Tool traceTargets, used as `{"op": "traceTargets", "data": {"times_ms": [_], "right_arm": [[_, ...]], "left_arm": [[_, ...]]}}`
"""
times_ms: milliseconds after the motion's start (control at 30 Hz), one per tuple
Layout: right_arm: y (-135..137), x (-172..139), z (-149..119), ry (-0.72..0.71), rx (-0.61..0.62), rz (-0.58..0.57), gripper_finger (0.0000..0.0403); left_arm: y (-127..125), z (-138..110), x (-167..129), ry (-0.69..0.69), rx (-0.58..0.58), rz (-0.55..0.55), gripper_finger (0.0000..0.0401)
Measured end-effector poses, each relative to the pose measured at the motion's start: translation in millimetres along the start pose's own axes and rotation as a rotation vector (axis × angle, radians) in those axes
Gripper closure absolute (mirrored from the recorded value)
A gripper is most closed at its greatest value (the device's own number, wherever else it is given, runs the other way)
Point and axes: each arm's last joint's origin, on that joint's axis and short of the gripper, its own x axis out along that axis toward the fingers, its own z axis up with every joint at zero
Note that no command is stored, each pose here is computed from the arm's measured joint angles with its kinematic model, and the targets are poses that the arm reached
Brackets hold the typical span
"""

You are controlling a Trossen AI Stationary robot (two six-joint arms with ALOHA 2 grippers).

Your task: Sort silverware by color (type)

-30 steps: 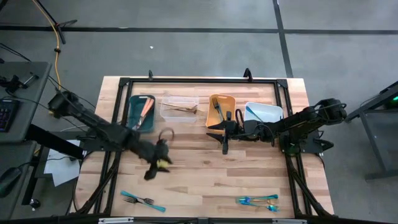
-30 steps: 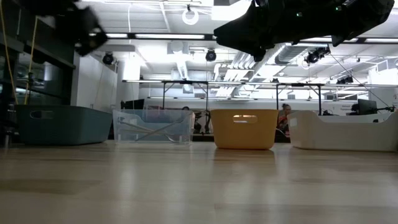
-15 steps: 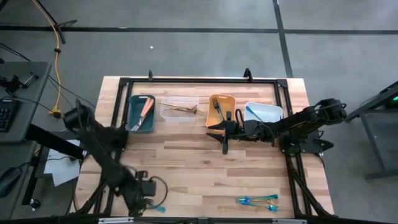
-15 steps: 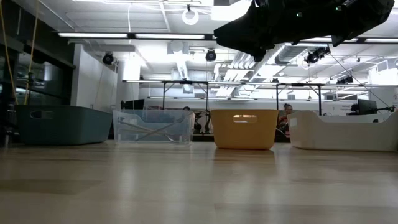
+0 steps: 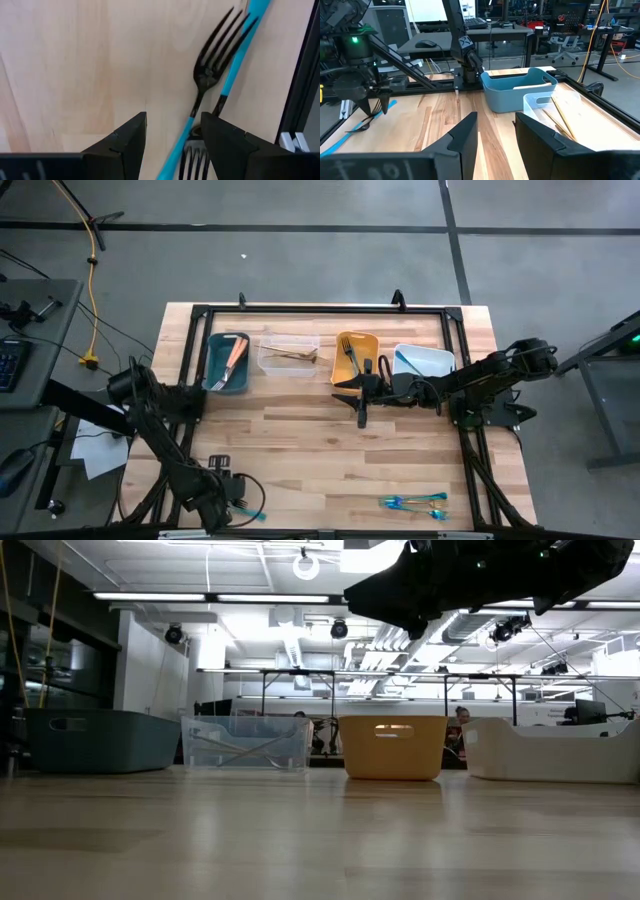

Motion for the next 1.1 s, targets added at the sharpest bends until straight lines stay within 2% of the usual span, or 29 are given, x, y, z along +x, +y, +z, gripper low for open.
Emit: {"op": "traceTargets", "data": {"times_ms": [433, 800, 1100], "right_arm": [[-0.1, -0.1, -3.0, 0.031, -0.008, -0.001, 0.0277], [-0.2, -0.1, -4.2, 0.043, -0.011, -0.002, 0.0277], [-0.2, 0.0, -4.2, 0.043, -0.012, -0.002, 0.0277]], "left_arm": [[-3.2, 2.3, -0.1, -0.029, 0.101, -0.029, 0.022], [-4.9, 1.7, 18.5, 0.012, 0.195, 0.025, 0.022], [-3.4, 1.5, 21.2, 0.009, 0.21, 0.064, 0.022]]}}
